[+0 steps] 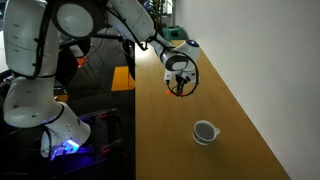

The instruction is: Put the orange marker in the mug

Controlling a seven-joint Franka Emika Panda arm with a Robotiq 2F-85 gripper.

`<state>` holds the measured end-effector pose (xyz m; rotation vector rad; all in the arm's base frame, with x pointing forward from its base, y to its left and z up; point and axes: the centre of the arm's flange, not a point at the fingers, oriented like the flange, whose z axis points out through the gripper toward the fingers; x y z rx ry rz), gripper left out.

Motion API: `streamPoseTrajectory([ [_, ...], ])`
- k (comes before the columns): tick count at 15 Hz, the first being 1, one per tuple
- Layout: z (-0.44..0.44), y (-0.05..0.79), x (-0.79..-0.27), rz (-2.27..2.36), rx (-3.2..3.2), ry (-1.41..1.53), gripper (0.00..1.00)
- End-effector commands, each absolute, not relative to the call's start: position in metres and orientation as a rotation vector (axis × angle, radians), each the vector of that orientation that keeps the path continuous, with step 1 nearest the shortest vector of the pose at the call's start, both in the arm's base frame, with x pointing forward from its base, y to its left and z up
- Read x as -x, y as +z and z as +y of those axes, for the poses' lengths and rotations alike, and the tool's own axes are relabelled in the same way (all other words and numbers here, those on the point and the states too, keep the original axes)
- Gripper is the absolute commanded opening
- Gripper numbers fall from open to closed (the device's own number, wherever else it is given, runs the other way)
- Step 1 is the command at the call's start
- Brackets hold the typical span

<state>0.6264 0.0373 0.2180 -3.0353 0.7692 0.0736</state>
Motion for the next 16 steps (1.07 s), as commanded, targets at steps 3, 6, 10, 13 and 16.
streamPoseTrajectory([
  [3,0.031,0.242,-0.634,1.133,2.978,-0.230,0.05],
  [6,0.016,0.257,-0.639,1.321,2.932,-0.398,0.05],
  [10,-0.009,0.270,-0.644,1.586,2.840,-0.618,0.05],
  [13,-0.024,0.276,-0.646,1.786,2.751,-0.779,0.05],
  [16,-0.037,0.278,-0.648,1.978,2.627,-0.943,0.05],
])
